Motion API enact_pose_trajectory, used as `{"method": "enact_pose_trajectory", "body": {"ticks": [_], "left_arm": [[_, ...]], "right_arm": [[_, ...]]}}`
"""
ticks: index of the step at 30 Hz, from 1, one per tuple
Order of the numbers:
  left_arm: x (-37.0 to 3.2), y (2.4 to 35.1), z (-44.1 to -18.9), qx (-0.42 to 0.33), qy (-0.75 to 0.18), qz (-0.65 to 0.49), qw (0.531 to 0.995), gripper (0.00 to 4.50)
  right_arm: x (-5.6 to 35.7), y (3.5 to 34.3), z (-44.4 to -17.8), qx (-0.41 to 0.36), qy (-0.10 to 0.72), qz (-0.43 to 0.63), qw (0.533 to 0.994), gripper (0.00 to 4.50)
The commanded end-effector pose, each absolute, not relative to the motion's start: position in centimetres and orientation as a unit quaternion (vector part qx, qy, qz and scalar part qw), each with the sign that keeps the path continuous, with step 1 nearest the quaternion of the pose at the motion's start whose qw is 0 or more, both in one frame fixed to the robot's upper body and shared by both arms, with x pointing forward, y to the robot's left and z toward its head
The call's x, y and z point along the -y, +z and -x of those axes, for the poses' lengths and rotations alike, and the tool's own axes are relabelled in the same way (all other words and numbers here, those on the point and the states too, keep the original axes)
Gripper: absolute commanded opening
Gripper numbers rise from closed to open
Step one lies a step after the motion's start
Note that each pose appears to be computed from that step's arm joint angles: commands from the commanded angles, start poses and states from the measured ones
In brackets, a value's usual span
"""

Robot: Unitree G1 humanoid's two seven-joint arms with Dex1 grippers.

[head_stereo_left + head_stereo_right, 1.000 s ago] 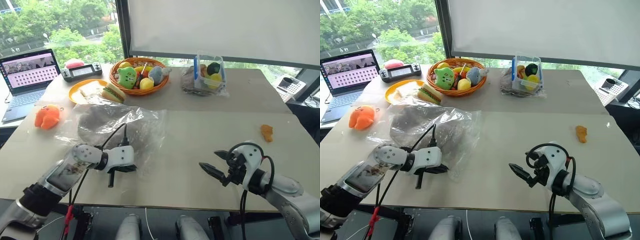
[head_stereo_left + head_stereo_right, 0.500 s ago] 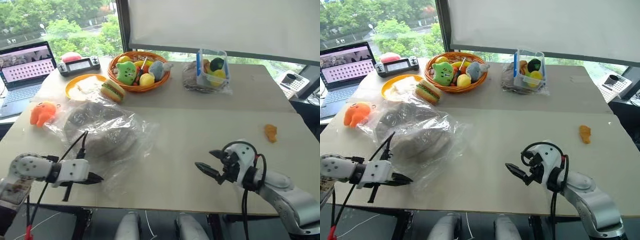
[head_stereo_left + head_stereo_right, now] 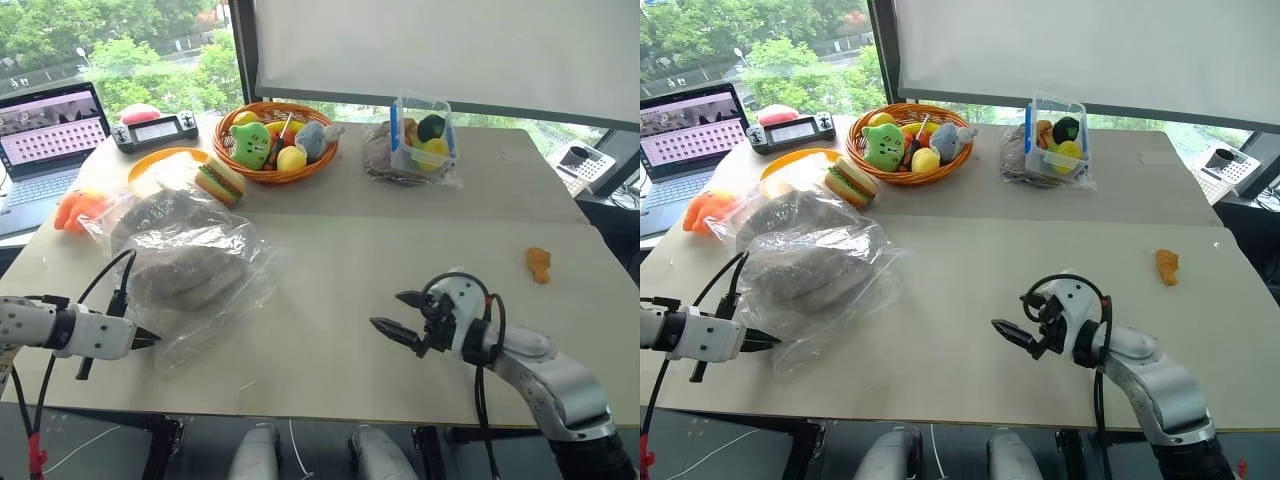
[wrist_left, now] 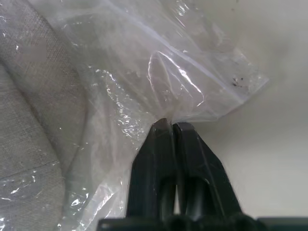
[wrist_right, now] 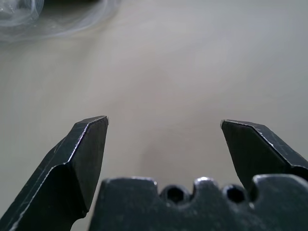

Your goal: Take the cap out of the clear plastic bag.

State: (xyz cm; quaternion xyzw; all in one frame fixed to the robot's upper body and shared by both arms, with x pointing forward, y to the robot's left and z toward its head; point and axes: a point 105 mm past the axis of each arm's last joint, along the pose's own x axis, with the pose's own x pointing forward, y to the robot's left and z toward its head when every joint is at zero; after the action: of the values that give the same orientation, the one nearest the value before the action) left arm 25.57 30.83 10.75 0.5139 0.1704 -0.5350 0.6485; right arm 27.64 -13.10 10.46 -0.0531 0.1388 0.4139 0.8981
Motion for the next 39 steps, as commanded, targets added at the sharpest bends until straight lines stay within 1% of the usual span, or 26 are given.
{"method": "enact_pose_trajectory", "body": {"ticks": [1, 4, 6, 7, 12, 14, 17, 18, 20, 22, 24, 25, 27, 29, 30, 35, 39], "left_arm": [[-29.8, 11.7, -25.2, -0.156, -0.550, -0.496, 0.653, 1.79], [-28.4, 13.2, -25.1, -0.135, -0.559, -0.451, 0.682, 2.91], [-27.6, 14.0, -24.7, -0.128, -0.570, -0.433, 0.687, 3.63], [-26.7, 14.7, -24.5, -0.123, -0.573, -0.402, 0.703, 3.97], [-23.8, 16.8, -23.6, -0.125, -0.578, -0.296, 0.750, 3.97], [-23.3, 17.1, -23.2, -0.129, -0.577, -0.277, 0.758, 3.97], [-22.2, 17.4, -21.9, -0.142, -0.588, -0.231, 0.762, 3.97], [-22.0, 17.3, -21.9, -0.142, -0.581, -0.223, 0.770, 3.97], [-21.3, 16.2, -23.1, -0.140, -0.527, -0.228, 0.807, 3.97], [-20.6, 15.6, -23.8, -0.134, -0.490, -0.231, 0.830, 3.97], [-19.4, 14.7, -24.5, -0.112, -0.446, -0.253, 0.851, 3.97], [-19.0, 14.4, -25.3, -0.093, -0.405, -0.267, 0.869, 3.97], [-17.9, 13.8, -25.9, -0.063, -0.346, -0.288, 0.891, 3.97], [-16.6, 13.0, -25.7, -0.043, -0.317, -0.310, 0.895, 3.97], [-16.4, 12.7, -26.2, -0.036, -0.291, -0.316, 0.902, 3.97], [-16.8, 12.4, -28.4, -0.016, -0.192, -0.360, 0.913, 3.97], [-17.7, 13.4, -29.2, 0.005, -0.115, -0.390, 0.914, 3.97]], "right_arm": [[12.9, 11.5, -27.8, -0.114, 0.422, 0.060, 0.898, 4.50], [12.9, 11.5, -27.9, -0.114, 0.426, 0.059, 0.895, 4.50], [12.9, 11.4, -28.1, -0.116, 0.430, 0.060, 0.894, 4.50], [12.9, 11.3, -28.2, -0.117, 0.431, 0.060, 0.893, 4.50], [12.6, 11.2, -28.6, -0.119, 0.442, 0.059, 0.887, 4.50], [12.6, 11.2, -28.6, -0.118, 0.445, 0.059, 0.886, 4.50], [12.6, 11.1, -28.7, -0.119, 0.449, 0.061, 0.883, 4.50], [12.5, 11.1, -28.8, -0.119, 0.451, 0.061, 0.882, 4.50], [12.4, 11.1, -28.9, -0.119, 0.455, 0.063, 0.880, 4.50], [12.4, 11.1, -28.9, -0.119, 0.457, 0.064, 0.879, 4.50], [12.3, 11.3, -28.9, -0.118, 0.457, 0.065, 0.879, 4.50], [12.3, 11.3, -28.8, -0.118, 0.458, 0.065, 0.879, 4.50], [12.2, 11.5, -28.5, -0.118, 0.459, 0.065, 0.878, 4.50], [12.2, 11.7, -28.3, -0.117, 0.460, 0.065, 0.878, 4.50], [12.3, 11.8, -28.2, -0.118, 0.460, 0.066, 0.878, 4.50], [12.1, 12.4, -28.0, -0.116, 0.459, 0.067, 0.878, 4.50], [12.0, 12.6, -27.9, -0.117, 0.459, 0.067, 0.878, 4.50]]}}
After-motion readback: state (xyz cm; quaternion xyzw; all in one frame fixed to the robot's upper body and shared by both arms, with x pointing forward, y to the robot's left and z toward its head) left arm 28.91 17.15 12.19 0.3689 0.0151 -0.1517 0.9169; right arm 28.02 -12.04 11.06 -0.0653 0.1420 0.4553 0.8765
